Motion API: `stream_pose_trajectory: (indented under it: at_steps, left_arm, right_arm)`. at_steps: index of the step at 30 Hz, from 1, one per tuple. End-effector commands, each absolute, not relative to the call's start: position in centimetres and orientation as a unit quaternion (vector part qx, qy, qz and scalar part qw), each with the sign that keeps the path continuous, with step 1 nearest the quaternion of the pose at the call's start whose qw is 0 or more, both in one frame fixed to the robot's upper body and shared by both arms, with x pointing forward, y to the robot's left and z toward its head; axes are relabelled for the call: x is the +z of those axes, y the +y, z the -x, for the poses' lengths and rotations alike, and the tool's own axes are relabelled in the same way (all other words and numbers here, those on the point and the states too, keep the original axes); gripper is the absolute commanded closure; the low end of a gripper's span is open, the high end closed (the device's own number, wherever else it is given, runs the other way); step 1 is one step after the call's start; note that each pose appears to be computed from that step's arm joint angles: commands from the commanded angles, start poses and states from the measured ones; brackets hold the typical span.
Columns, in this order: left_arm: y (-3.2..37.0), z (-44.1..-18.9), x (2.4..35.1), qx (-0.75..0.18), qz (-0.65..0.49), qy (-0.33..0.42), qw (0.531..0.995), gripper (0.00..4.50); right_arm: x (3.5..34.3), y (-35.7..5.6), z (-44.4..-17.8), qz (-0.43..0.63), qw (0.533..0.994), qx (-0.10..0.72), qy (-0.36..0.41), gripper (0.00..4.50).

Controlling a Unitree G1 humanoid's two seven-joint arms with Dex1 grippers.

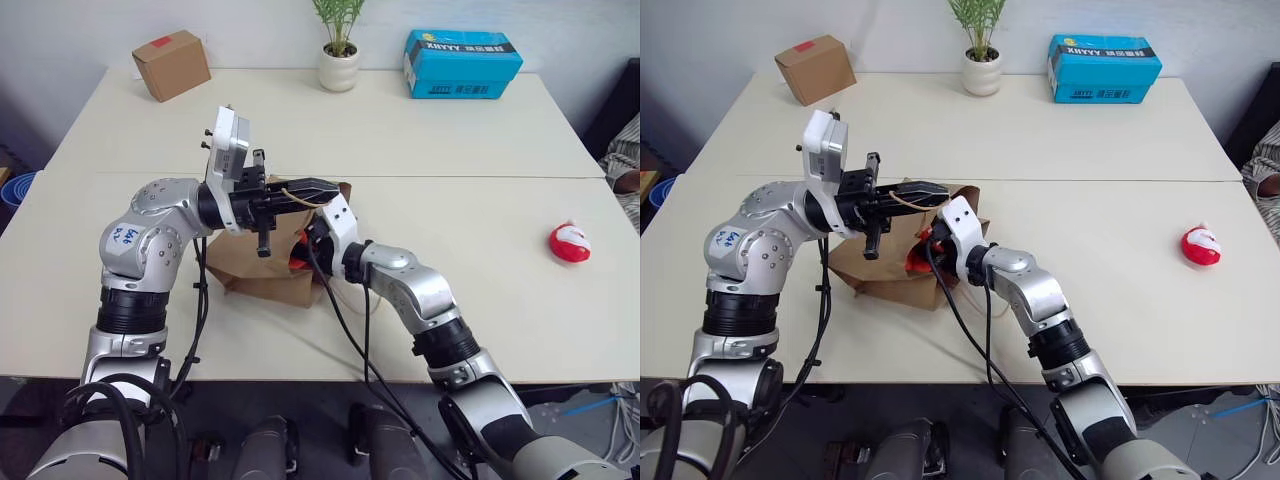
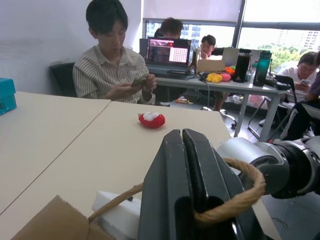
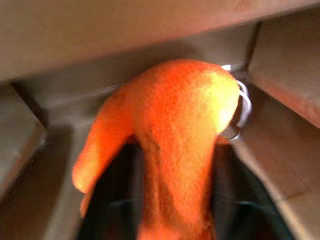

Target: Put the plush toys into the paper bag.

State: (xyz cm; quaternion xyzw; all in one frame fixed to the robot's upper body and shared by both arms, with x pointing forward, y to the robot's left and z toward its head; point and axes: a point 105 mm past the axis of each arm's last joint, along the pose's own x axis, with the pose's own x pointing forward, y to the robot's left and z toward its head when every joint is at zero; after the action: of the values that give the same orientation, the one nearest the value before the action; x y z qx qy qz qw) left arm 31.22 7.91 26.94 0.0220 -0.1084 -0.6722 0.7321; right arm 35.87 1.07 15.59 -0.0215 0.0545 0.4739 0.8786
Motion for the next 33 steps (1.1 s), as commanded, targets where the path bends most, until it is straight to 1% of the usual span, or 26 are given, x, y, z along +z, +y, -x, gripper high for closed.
stream_pose_trajectory:
  at_steps: [1, 2, 3, 4, 6, 7, 9, 10, 12, 13, 17, 18, 19, 21, 24, 27, 29, 30, 32, 33]
  left_arm:
    - [8.7, -31.3, 27.6, -0.659, -0.028, -0.131, 0.741, 4.5]
    - [8.8, -31.4, 27.5, -0.656, -0.029, -0.132, 0.743, 4.5]
    - [8.9, -31.5, 27.5, -0.653, -0.028, -0.132, 0.746, 4.5]
    - [9.0, -31.6, 27.4, -0.651, -0.028, -0.132, 0.747, 4.5]
    - [9.0, -31.7, 27.3, -0.649, -0.026, -0.133, 0.749, 4.5]
    - [9.0, -31.6, 27.2, -0.648, -0.025, -0.133, 0.75, 4.5]
    - [9.0, -31.5, 27.0, -0.648, -0.024, -0.132, 0.75, 4.5]
    - [9.0, -31.5, 27.0, -0.648, -0.024, -0.131, 0.749, 4.5]
    - [9.0, -31.5, 26.9, -0.648, -0.024, -0.131, 0.75, 4.5]
    - [9.0, -31.5, 26.9, -0.648, -0.024, -0.132, 0.75, 4.5]
    - [9.0, -31.4, 27.0, -0.648, -0.024, -0.135, 0.749, 4.5]
    - [8.9, -31.3, 27.0, -0.648, -0.024, -0.136, 0.749, 4.5]
    - [9.0, -31.4, 27.0, -0.647, -0.025, -0.136, 0.75, 4.5]
    - [9.0, -31.3, 27.0, -0.645, -0.026, -0.137, 0.751, 4.5]
    - [9.0, -31.2, 27.0, -0.644, -0.027, -0.138, 0.752, 4.5]
    - [9.0, -31.0, 27.0, -0.643, -0.027, -0.138, 0.753, 4.5]
    - [8.9, -30.9, 27.0, -0.643, -0.029, -0.139, 0.752, 4.5]
    - [8.8, -30.9, 27.1, -0.643, -0.029, -0.139, 0.752, 4.5]
    - [8.7, -30.7, 27.0, -0.642, -0.033, -0.138, 0.753, 4.5]
    - [8.7, -30.7, 27.0, -0.642, -0.034, -0.138, 0.754, 4.5]
  right_arm:
    - [18.6, -1.5, -34.3, 0.014, 0.868, 0.496, 0.008, 1.57]
    - [19.0, -2.6, -33.6, 0.008, 0.862, 0.506, 0.003, 1.21]
    - [19.5, -4.0, -32.8, 0.004, 0.859, 0.511, -0.004, 0.95]
    - [19.8, -5.3, -32.1, 0.004, 0.856, 0.516, -0.013, 0.55]
    - [20.2, -7.9, -30.4, 0.014, 0.851, 0.524, -0.039, 0.05]
    - [20.2, -9.0, -29.6, 0.018, 0.849, 0.526, -0.048, 0.05]
    - [19.7, -13.4, -28.3, 0.059, 0.873, 0.48, -0.067, 0.05]
    - [19.6, -14.9, -27.7, 0.079, 0.879, 0.464, -0.076, 0.05]
    - [19.2, -20.6, -26.2, 0.08, 0.921, 0.37, -0.089, 0.05]
    - [18.6, -23.2, -25.3, 0.083, 0.939, 0.324, -0.079, 0.05]
    - [16.0, -30.0, -21.3, 0.127, 0.973, 0.191, -0.032, 0.05]
    - [15.7, -31.1, -20.5, 0.132, 0.977, 0.165, -0.028, 0.05]
    - [14.8, -32.2, -19.6, 0.139, 0.98, 0.139, -0.007, 0.05]
    - [13.7, -33.5, -18.6, 0.152, 0.982, 0.108, 0.02, 0.05]
    - [13.5, -35.8, -18.9, 0.15, 0.988, 0.032, 0.03, 0.05]
    - [14.1, -37.0, -20.9, 0.137, 0.99, 0.001, 0.037, 0.05]
    - [14.3, -37.7, -23.3, 0.136, 0.989, -0.001, 0.06, 0.05]
    - [14.3, -38.0, -24.2, 0.14, 0.987, -0.001, 0.073, 0.05]
    - [15.0, -38.9, -28.1, 0.142, 0.986, -0.009, 0.088, 0.05]
    - [15.2, -39.4, -29.5, 0.142, 0.985, -0.019, 0.097, 0.05]
